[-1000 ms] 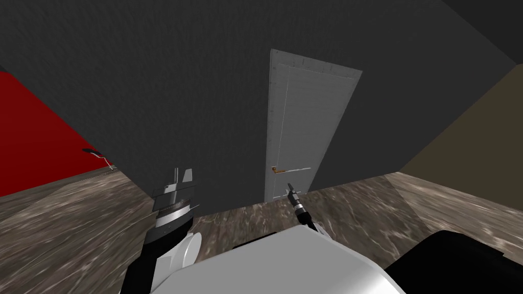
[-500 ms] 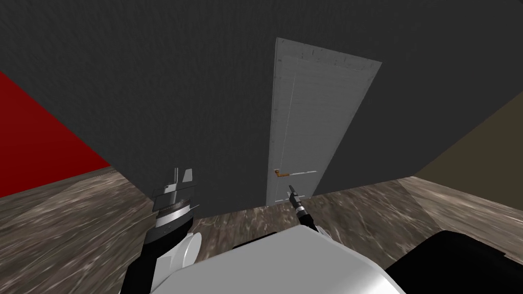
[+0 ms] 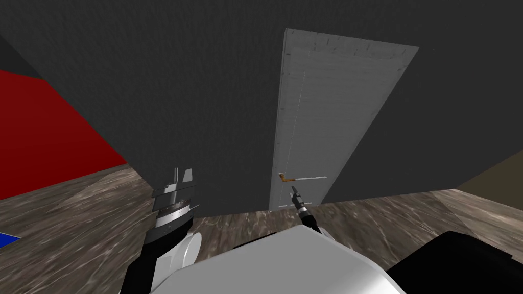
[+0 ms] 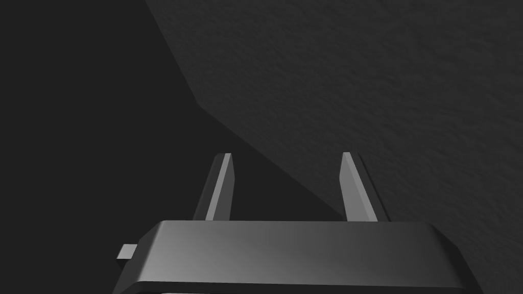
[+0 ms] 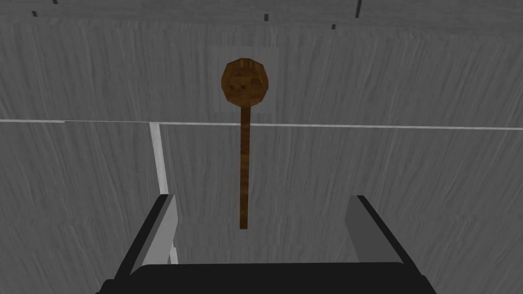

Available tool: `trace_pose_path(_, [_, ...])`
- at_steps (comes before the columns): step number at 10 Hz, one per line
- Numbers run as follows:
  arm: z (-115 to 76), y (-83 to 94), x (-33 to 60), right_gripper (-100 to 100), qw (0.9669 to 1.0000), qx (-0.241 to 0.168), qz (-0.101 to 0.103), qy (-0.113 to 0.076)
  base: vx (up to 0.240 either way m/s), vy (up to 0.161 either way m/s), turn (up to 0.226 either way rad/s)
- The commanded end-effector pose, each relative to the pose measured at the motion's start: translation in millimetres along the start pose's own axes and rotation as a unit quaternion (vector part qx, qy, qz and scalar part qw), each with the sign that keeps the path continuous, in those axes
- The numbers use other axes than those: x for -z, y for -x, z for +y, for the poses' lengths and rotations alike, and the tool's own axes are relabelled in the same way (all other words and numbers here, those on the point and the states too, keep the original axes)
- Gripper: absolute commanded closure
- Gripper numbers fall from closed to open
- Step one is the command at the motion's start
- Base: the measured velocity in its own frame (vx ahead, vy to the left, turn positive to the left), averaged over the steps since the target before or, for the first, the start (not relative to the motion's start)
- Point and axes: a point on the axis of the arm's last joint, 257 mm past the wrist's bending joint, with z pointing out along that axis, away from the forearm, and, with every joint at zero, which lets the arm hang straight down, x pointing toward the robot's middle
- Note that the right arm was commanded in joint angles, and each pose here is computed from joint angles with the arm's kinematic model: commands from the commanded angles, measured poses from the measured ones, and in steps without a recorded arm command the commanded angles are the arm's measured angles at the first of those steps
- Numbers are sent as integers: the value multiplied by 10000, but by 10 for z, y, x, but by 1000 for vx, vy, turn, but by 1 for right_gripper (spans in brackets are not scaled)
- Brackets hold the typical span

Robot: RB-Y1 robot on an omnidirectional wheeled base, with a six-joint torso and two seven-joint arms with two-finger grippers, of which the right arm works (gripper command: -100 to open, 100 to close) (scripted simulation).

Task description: Pull the door open

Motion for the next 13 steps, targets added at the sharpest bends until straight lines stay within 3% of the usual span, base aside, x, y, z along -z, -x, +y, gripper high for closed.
trace_pose_path(1, [0, 174, 9, -100, 9997, 6, -238, 3, 189, -25, 283])
trace_pose_path(4, [-17, 533, 48, -100, 9977, 3, -674, -4, 196, -33, 296])
trace_pose_path(5, [-20, 604, 59, -100, 9971, 1, -763, -5, 144, -44, 199])
trace_pose_path(6, [-6, 571, 68, -100, 9976, 3, -697, -1, 59, -31, 34])
trace_pose_path(7, [-6, 571, 68, 100, 9976, 3, -697, -1, -3, 5, -28])
trace_pose_path(12, [-6, 571, 68, 100, 9976, 3, -697, -1, -13, 6, -2])
trace_pose_path(13, [-29, 570, 130, 100, 9981, 7, -619, -32, -111, -32, 121])
